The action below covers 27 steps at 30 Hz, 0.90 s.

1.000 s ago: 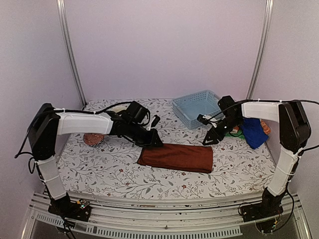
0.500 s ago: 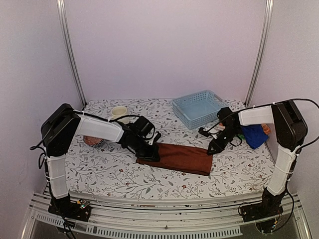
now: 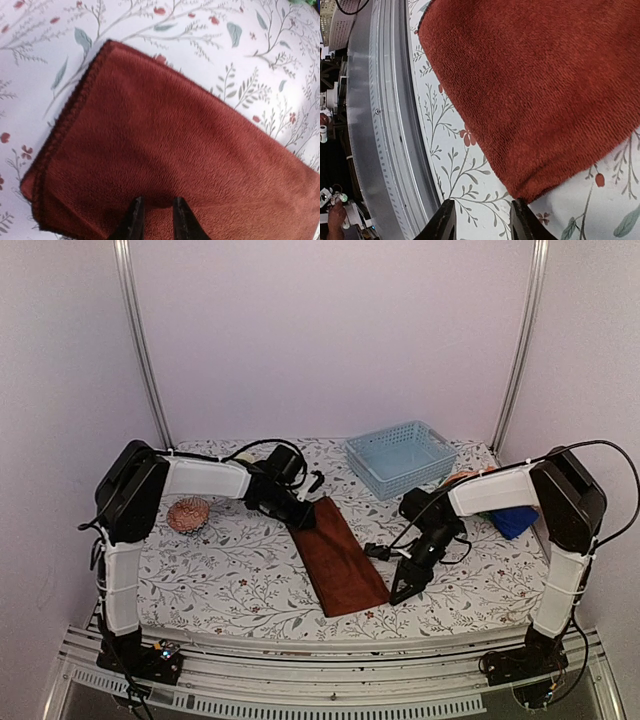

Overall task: Roll the towels
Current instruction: Rotate the towel at the center of the board, then adjust the towel at the center of the board.

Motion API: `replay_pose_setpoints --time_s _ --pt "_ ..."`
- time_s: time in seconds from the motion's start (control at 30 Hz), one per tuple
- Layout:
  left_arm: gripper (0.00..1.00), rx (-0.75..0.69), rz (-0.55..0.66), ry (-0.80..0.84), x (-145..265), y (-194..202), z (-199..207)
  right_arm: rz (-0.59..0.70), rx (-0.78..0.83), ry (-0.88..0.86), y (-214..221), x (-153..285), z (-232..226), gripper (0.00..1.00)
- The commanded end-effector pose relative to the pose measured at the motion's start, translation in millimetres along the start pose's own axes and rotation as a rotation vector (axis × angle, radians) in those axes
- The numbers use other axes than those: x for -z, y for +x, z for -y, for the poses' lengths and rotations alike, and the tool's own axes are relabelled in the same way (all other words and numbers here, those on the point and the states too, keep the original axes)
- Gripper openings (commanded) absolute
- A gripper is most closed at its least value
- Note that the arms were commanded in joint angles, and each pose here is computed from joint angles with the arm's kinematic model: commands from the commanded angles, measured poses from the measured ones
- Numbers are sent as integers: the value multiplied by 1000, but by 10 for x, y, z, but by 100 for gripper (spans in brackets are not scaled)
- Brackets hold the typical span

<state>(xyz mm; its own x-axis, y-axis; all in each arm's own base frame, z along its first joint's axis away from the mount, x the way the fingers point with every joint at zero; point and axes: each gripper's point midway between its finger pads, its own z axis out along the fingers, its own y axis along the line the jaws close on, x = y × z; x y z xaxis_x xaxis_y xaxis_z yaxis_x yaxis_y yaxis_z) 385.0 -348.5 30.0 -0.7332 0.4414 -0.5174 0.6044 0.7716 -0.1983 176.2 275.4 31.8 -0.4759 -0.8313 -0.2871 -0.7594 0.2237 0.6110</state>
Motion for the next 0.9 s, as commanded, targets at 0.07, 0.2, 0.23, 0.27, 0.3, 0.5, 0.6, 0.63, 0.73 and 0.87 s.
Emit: replay_pose_setpoints --time_s 0.07,0.2,0.23,0.27,0.3,0.5,0.6,0.63,0.73,0.87 --pt "26 -126 137 -8 567 -452 412 81 -11 -16 -14 383 -27 45" --pt "26 -141 180 122 869 -292 1013 158 29 14 -111 632 -78 46" --pt "25 -148 184 171 918 -215 1180 186 50 30 -173 719 -100 45" --pt "23 -157 186 215 951 -123 1338 216 72 50 -243 818 -114 45" --pt "21 -163 187 265 998 -42 1489 252 95 80 -330 954 -126 45" --pt "10 -155 93 408 863 595 1911 527 161 297 -838 2078 -141 47" --pt "8 -164 18 424 657 920 2000 617 194 467 -938 2475 -129 51" --pt "7 -171 -7 415 586 1030 2004 650 218 516 -964 2588 -165 53" --pt "5 -166 -81 388 413 1370 1956 741 275 616 -1034 2876 -324 76" --pt "4 -154 -151 364 290 1732 1861 781 297 545 -1095 2859 -427 99"
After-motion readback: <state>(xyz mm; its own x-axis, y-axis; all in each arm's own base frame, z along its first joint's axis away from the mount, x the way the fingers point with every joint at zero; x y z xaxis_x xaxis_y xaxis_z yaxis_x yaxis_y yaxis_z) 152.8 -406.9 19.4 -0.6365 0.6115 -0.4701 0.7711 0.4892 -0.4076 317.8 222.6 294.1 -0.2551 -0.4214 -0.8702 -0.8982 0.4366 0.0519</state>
